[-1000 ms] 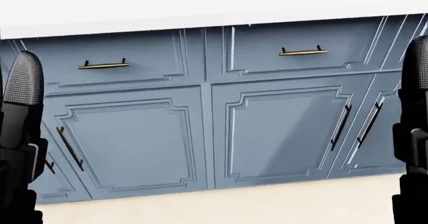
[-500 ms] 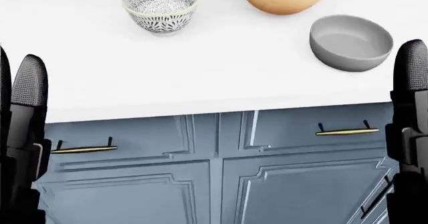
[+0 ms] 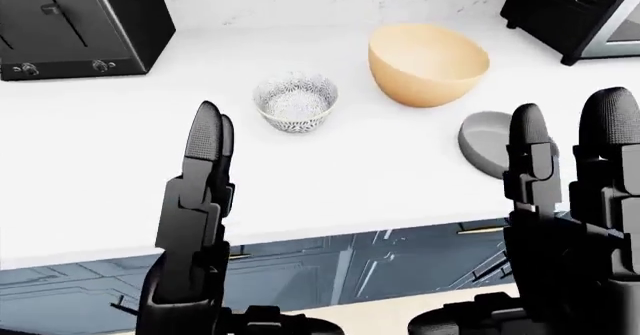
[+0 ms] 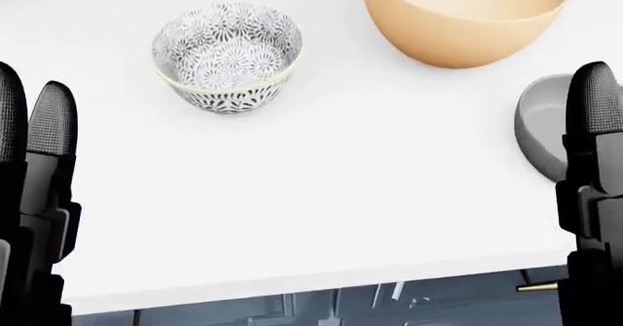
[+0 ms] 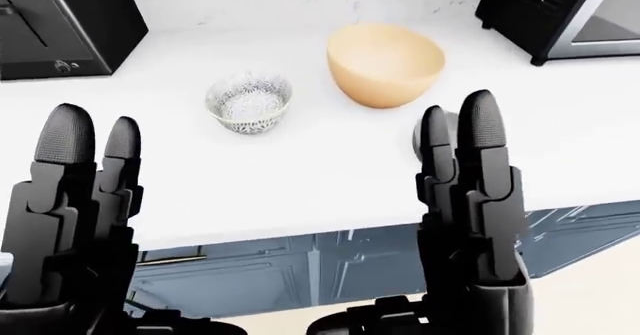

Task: Stack the bowls from largest to smallest.

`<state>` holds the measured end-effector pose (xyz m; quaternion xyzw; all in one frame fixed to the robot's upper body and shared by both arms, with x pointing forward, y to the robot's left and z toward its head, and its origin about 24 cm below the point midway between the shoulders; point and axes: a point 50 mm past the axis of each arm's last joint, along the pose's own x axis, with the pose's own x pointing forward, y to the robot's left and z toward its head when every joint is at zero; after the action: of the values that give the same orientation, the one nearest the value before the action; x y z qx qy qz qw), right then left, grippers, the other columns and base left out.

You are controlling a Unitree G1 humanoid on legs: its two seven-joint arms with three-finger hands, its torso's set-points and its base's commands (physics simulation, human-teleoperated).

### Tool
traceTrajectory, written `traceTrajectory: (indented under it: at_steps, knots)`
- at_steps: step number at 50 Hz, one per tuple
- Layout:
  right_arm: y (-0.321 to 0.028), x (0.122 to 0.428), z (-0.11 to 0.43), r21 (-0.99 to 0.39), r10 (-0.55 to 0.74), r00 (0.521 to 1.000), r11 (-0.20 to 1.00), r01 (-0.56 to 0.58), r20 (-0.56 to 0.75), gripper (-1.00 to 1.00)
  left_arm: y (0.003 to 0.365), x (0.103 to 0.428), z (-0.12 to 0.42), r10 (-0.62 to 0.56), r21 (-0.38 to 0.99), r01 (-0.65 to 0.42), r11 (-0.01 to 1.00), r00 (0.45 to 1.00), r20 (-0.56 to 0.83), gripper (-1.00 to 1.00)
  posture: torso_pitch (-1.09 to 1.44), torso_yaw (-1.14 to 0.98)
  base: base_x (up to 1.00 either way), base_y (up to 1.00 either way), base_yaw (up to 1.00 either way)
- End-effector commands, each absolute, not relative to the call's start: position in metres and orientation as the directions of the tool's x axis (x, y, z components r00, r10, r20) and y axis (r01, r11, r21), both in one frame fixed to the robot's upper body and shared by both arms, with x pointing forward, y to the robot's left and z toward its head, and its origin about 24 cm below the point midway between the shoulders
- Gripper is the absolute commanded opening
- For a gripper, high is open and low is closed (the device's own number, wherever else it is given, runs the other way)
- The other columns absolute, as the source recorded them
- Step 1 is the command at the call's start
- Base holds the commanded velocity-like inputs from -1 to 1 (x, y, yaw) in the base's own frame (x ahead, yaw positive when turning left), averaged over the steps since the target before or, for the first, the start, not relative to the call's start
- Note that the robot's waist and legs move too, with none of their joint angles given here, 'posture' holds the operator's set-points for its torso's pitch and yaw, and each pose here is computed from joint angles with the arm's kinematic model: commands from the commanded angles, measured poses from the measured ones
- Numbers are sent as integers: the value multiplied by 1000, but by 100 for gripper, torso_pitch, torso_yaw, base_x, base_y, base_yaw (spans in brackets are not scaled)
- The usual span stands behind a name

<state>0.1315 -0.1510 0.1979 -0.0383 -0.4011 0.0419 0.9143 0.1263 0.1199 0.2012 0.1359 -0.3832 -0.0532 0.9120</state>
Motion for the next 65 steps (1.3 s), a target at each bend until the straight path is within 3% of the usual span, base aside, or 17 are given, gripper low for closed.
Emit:
traceTrajectory:
  at_steps: [1,65]
  knots:
    - [-150,124,208,-108,111,618,993,-42,779,100,121,119,211,-192,277,-30,960,650,735,100,0,0,0,0,0]
    - [-149,124,207,-113,115,615,993,-41,780,100,119,118,211,-197,284,-31,958,646,738,100,0,0,8,0,0]
